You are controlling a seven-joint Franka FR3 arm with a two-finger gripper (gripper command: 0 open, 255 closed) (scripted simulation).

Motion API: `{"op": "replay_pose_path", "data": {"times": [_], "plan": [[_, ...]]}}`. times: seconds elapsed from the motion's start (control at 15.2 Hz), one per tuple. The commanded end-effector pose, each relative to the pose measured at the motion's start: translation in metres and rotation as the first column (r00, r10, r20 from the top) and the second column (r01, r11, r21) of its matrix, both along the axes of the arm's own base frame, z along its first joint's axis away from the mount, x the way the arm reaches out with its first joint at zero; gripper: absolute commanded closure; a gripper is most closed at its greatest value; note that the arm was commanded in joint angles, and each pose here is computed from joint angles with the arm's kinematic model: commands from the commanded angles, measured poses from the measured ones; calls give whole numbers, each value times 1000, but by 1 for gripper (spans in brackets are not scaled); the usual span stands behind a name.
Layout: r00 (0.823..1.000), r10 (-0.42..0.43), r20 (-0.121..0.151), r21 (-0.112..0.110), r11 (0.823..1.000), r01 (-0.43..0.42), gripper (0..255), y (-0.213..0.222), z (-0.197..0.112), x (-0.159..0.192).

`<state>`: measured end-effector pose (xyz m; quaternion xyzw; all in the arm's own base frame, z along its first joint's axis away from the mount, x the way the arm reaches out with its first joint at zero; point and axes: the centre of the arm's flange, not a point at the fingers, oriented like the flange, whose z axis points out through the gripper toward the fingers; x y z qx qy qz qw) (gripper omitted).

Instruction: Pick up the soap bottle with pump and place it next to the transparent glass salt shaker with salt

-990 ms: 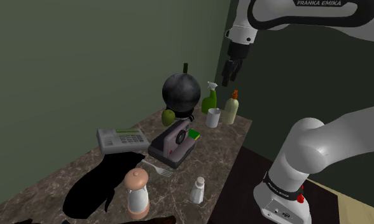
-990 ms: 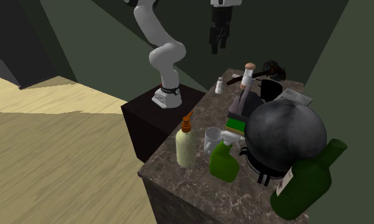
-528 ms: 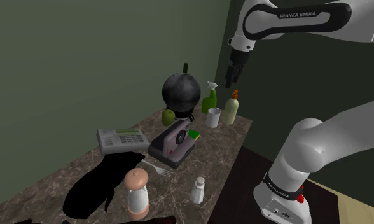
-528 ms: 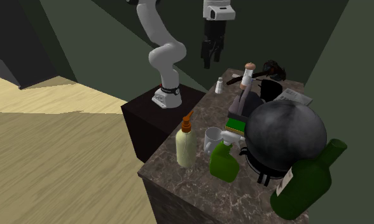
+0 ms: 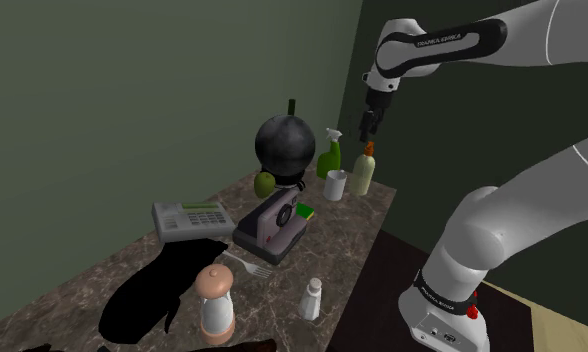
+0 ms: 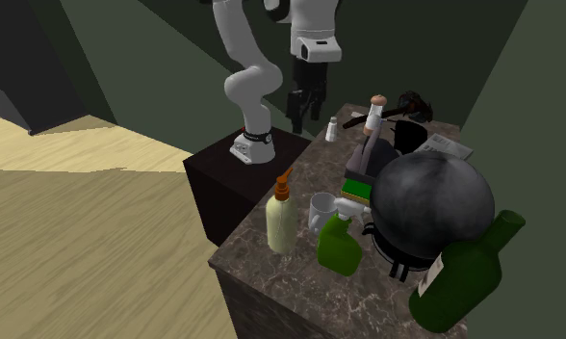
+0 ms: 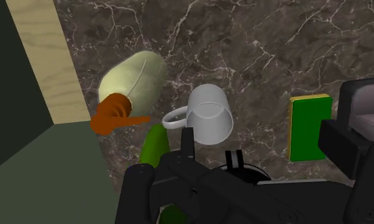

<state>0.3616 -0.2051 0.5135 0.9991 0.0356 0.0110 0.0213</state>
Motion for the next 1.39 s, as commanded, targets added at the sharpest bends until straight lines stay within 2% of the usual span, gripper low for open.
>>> {"op": "replay_pose_path", "data": {"times": [0.0, 0.53, 0.99, 1.32], "plan": [[1000, -2, -3, -7, 1000, 2, 0, -25, -7, 7], [1000, -10, -15, -27, 1000, 9, 0, -115, -41, 25], [1000, -10, -15, -27, 1000, 9, 0, -118, -78, 26], [1000, -10, -15, -27, 1000, 9, 0, -118, -81, 26]]}}
